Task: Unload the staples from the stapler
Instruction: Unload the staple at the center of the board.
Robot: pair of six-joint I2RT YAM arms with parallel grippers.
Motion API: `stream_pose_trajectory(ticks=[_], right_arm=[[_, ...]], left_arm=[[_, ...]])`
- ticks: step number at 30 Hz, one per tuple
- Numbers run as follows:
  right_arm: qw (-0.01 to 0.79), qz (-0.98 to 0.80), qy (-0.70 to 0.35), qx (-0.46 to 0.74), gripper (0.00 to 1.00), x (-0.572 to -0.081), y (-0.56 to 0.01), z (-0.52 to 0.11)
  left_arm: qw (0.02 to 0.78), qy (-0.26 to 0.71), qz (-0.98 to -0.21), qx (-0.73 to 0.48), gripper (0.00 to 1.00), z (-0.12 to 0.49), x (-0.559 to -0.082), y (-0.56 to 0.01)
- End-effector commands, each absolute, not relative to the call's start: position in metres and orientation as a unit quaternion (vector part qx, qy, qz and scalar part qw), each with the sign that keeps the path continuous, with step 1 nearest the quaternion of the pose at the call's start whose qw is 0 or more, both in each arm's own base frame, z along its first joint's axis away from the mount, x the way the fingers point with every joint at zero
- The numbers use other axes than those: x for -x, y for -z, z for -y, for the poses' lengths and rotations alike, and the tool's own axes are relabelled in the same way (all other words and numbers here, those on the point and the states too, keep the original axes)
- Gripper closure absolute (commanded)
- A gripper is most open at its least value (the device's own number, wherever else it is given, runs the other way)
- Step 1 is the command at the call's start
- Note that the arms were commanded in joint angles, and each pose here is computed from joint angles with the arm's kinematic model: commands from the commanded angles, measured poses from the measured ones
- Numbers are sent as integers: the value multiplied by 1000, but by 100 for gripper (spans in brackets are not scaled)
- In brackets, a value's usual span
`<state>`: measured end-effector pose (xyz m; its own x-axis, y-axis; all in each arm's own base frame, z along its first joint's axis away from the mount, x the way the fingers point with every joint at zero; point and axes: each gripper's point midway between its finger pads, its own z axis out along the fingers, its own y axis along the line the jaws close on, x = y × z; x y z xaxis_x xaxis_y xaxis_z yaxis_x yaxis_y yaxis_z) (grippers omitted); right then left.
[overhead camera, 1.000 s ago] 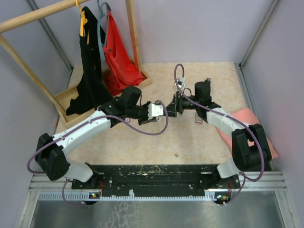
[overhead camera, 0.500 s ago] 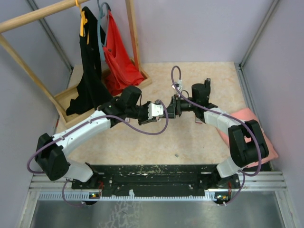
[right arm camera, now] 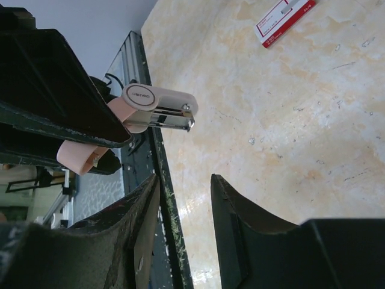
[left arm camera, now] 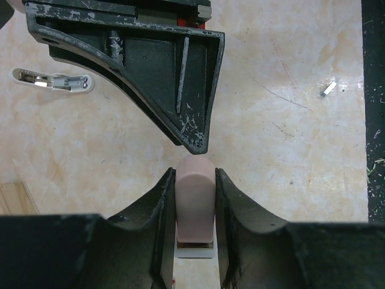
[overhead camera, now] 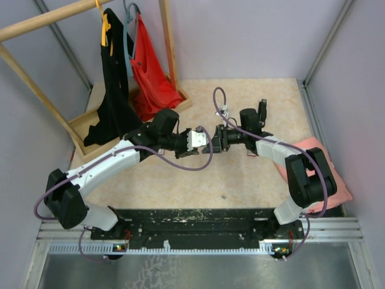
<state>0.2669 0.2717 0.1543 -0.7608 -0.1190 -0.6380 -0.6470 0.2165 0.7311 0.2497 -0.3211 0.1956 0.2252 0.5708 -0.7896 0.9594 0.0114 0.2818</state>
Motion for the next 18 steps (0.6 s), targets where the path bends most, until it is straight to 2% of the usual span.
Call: stream_pose_trajectory(ticks=[1, 8, 13, 18], right_arm=[[254, -721, -576, 289, 60, -271, -173, -278], [262, -715, -572, 304, 52, -270, -172, -277], [304, -679, -561, 363, 37, -264, -172, -275], [339, -654, -548, 396, 27, -259, -171, -272]], left_arm=[[441, 244, -558, -659, 100, 327, -250, -218], [440, 247, -559, -657, 100, 327, -250, -216], [440, 275, -566, -641, 100, 326, -250, -224], [437, 333, -565, -615, 100, 323, -249, -237]])
